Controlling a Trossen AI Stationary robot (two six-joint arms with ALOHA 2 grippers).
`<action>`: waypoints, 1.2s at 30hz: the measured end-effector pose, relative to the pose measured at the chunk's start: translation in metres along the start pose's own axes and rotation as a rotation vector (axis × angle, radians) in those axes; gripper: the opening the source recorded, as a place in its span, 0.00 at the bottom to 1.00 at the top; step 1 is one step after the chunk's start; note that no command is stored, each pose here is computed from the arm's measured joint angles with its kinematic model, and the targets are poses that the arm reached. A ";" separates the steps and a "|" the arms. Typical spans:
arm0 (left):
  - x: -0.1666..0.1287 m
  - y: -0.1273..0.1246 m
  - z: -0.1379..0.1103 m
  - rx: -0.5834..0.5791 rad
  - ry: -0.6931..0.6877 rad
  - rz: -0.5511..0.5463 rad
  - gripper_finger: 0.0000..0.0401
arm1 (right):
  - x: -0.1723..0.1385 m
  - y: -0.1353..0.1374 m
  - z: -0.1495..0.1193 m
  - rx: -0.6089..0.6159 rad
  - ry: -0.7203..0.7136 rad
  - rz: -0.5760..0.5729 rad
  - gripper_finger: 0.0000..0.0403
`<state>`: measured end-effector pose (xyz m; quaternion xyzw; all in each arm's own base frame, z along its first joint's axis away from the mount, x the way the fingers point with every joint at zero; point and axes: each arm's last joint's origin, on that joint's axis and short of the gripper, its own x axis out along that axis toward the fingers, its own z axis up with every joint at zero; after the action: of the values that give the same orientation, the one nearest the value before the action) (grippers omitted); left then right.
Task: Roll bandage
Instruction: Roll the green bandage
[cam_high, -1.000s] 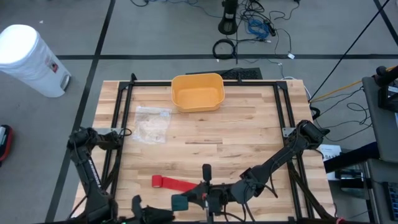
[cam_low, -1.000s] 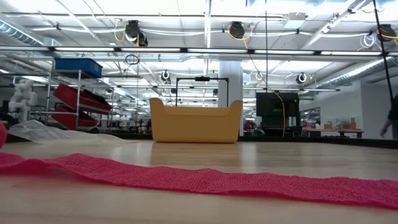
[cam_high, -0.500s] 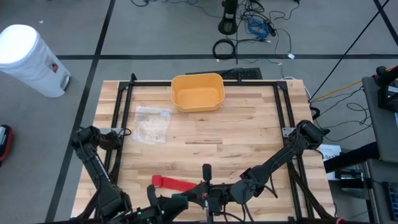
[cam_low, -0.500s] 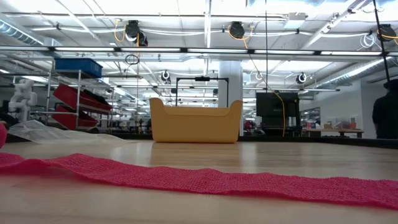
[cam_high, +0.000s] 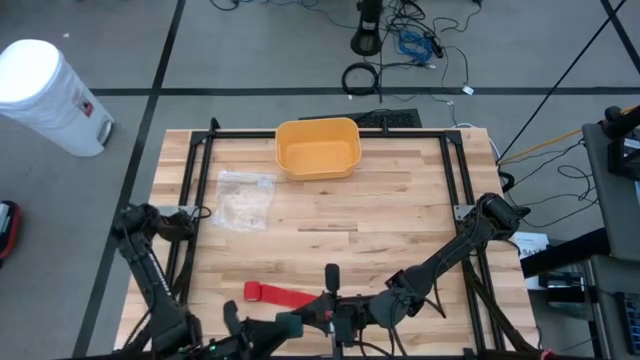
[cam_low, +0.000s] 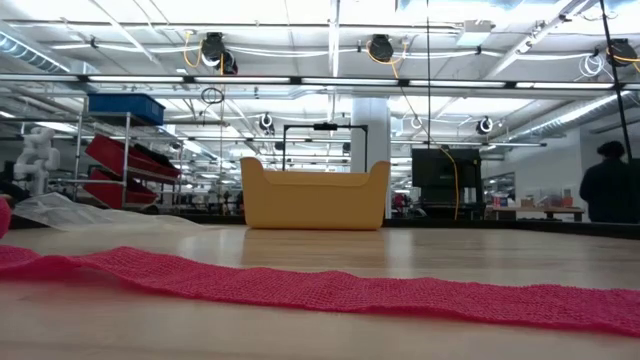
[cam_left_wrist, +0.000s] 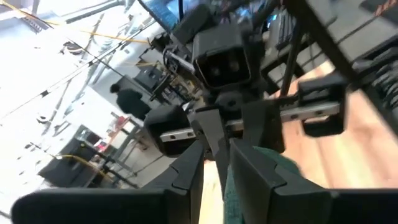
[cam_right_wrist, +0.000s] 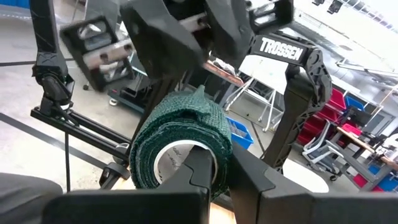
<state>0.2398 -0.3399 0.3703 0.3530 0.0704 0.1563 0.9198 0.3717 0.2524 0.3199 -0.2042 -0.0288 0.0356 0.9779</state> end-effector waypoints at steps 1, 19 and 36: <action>-0.003 0.000 0.002 -0.013 -0.015 -0.014 0.22 | 0.000 0.000 0.000 0.000 -0.001 0.000 0.06; 0.018 -0.003 -0.011 -0.006 0.016 -0.052 0.22 | 0.000 0.000 -0.001 -0.018 0.013 0.000 0.06; 0.012 0.002 -0.014 0.010 0.093 0.085 0.22 | -0.002 0.004 0.001 -0.067 0.001 0.008 0.06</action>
<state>0.2475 -0.3257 0.3608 0.3526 0.0990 0.2113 0.9062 0.3689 0.2564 0.3194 -0.2371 -0.0285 0.0385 0.9703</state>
